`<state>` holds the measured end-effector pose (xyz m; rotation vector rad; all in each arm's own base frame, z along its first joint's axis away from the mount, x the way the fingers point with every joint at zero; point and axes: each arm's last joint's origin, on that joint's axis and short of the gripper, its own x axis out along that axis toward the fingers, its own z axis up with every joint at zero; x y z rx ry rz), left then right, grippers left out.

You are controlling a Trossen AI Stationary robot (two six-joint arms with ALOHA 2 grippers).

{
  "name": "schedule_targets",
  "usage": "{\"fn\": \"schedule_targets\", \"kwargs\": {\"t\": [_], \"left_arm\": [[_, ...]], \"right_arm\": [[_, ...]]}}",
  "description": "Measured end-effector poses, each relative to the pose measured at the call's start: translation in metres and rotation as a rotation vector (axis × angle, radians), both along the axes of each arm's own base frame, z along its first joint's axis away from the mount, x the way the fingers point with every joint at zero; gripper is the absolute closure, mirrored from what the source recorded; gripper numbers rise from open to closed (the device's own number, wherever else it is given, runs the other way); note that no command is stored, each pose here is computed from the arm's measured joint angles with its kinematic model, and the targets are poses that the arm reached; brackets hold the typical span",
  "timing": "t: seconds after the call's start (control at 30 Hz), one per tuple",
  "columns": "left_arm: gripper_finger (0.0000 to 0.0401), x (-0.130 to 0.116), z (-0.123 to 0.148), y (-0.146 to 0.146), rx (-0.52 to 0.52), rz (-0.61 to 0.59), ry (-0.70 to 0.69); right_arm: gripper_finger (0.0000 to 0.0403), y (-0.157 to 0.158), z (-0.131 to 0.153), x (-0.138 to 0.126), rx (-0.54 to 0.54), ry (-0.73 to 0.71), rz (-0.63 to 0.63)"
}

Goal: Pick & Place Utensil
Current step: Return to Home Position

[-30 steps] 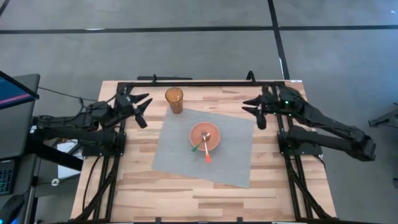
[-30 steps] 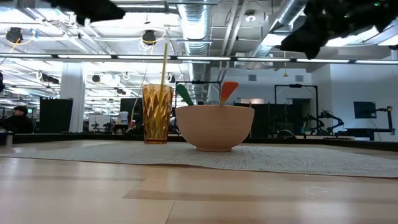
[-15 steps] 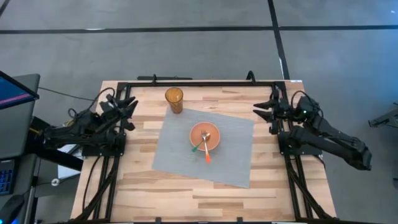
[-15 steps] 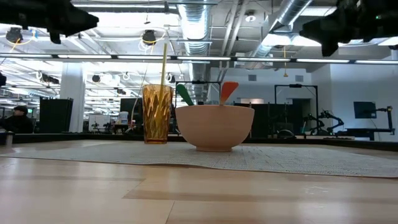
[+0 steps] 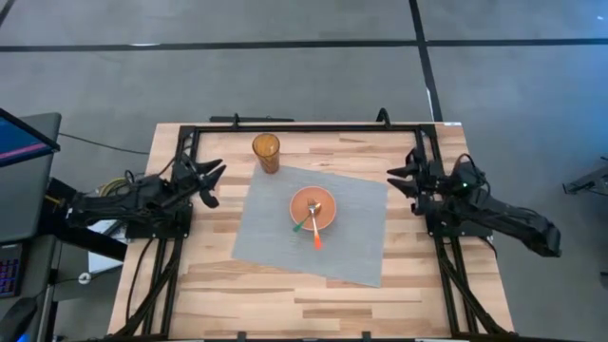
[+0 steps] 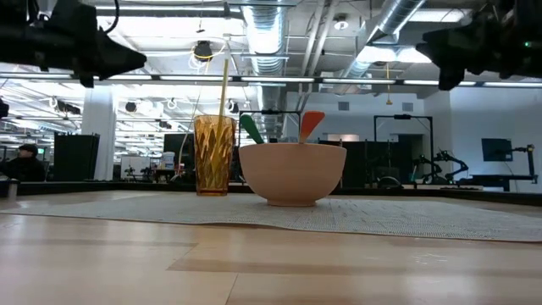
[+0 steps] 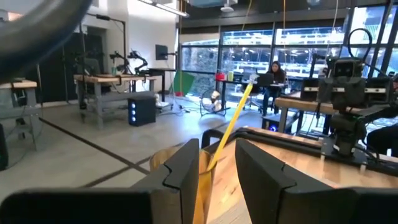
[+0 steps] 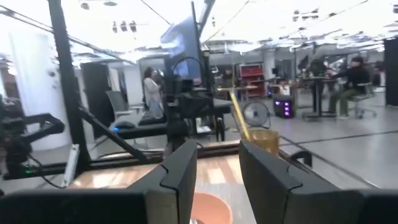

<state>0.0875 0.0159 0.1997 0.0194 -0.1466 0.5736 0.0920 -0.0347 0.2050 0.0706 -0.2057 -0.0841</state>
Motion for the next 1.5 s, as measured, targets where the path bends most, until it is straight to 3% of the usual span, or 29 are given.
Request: {"fn": "schedule_targets", "kwargs": {"t": [0.13,0.33,0.63,0.77,0.9,1.5], "left_arm": [[0.0295,0.002,-0.008,0.0,0.0,0.0,0.008],[0.0295,0.005,-0.019,0.0,0.0,0.0,-0.001],[0.0295,0.006,-0.018,-0.002,-0.007,-0.077,-0.015],[0.0295,0.006,-0.018,-0.002,0.018,-0.069,0.0],[0.0295,0.006,-0.018,-0.002,0.035,-0.063,0.01],[0.0295,0.011,-0.023,-0.002,0.01,-0.068,0.06]], "right_arm": [[0.0288,0.003,-0.016,0.004,0.01,-0.002,0.046],[0.0288,0.008,-0.014,0.005,0.058,-0.037,0.069],[0.0288,0.023,-0.015,0.009,-0.004,-0.036,0.148],[0.0288,0.028,-0.015,0.009,-0.026,-0.039,0.13],[0.0288,0.029,-0.015,0.01,-0.113,-0.036,0.108],[0.0288,0.029,-0.016,0.01,-0.083,-0.024,0.115]]}}
